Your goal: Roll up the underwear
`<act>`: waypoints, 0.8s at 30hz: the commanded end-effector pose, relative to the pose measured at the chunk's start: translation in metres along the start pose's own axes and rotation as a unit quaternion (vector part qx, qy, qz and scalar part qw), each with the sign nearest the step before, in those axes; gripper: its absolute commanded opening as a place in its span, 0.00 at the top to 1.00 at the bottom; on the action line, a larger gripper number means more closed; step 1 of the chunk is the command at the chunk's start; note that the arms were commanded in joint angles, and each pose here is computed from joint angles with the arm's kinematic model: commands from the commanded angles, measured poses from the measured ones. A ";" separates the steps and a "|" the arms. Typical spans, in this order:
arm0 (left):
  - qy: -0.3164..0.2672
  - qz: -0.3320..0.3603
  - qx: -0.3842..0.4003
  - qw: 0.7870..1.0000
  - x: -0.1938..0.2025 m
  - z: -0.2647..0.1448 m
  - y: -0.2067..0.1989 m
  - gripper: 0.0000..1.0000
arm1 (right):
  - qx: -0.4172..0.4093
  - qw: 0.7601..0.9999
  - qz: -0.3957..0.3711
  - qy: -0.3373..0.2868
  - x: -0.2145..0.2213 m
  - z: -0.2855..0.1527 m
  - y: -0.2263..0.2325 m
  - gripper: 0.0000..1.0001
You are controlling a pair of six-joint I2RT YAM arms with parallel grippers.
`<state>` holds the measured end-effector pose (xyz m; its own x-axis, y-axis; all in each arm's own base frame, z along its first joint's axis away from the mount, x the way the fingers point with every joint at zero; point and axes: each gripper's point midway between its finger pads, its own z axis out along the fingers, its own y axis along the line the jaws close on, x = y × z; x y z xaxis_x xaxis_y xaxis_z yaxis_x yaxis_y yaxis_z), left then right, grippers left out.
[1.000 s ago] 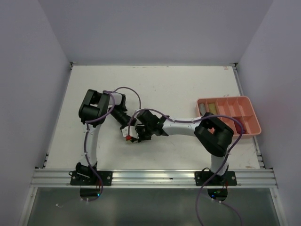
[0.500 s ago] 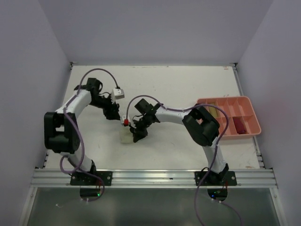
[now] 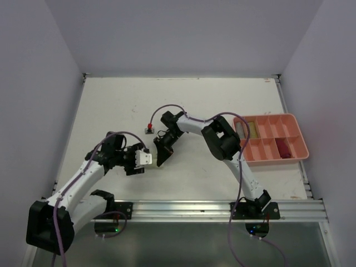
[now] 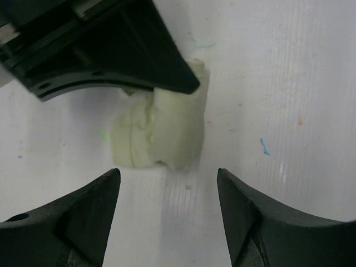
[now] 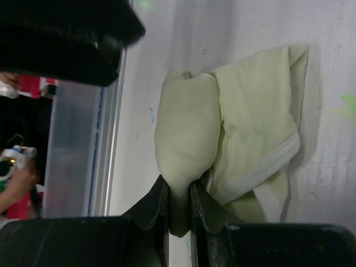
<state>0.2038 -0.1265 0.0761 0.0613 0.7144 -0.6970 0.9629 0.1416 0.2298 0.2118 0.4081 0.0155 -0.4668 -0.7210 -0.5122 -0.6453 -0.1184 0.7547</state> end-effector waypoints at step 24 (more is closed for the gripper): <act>0.105 0.076 0.101 0.986 0.038 0.071 -0.040 0.77 | -0.036 0.989 0.135 0.051 0.047 0.014 -0.016 0.94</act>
<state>0.2012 -0.1682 0.0138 0.2535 0.7910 -0.5568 0.9550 -0.1130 0.2742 0.1997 0.4060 0.0168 -0.5710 -0.7463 -0.3422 -0.4608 -0.0537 0.8859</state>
